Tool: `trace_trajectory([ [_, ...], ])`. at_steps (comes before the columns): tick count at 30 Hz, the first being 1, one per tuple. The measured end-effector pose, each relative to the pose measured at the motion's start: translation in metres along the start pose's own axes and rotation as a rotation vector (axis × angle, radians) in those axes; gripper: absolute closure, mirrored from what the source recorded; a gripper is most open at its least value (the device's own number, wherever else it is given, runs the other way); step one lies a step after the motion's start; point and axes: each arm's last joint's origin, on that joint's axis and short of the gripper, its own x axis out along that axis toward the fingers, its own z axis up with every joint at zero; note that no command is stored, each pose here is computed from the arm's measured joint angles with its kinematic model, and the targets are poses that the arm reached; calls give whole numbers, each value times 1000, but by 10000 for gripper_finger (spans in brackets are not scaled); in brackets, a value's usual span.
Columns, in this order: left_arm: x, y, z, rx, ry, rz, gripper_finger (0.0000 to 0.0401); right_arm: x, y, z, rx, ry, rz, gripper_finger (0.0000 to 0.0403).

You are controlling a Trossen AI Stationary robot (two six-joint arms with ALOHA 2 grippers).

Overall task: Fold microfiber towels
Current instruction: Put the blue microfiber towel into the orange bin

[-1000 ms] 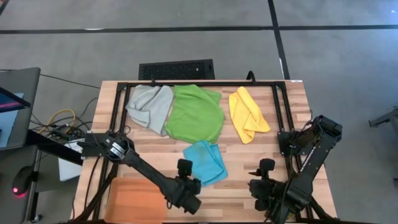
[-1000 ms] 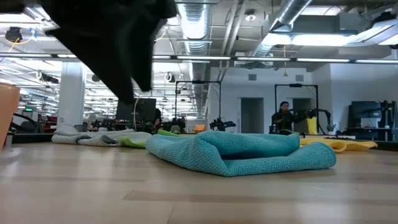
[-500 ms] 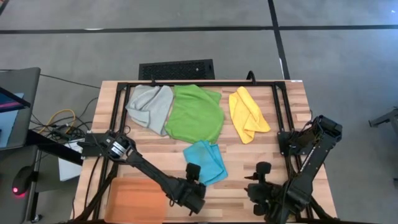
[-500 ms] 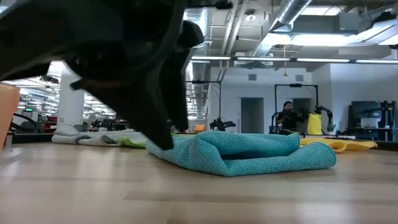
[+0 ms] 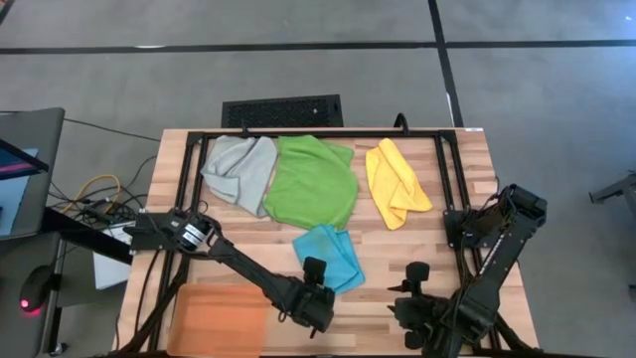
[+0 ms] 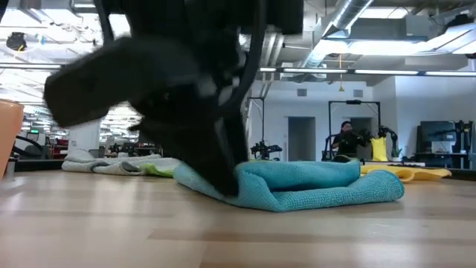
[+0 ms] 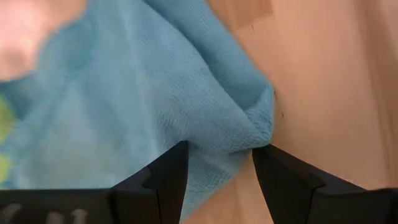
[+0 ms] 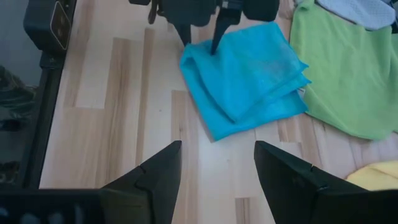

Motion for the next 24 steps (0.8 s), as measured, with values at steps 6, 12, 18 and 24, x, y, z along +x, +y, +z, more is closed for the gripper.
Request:
trace_trajectory([
  [6, 12, 8, -3, -26, -14, -53, 228, 0, 0, 0, 0, 0, 0, 178],
  [12, 17, 16, -2, -68, -3, -92, 228, 0, 0, 0, 0, 1, 0, 178],
  [18, 19, 18, -2, -92, -2, -95, 280, 0, 0, 0, 0, 0, 0, 178],
  [24, 20, 16, -1, -99, -8, -110, 390, 0, 0, 0, 0, 0, -1, 178],
])
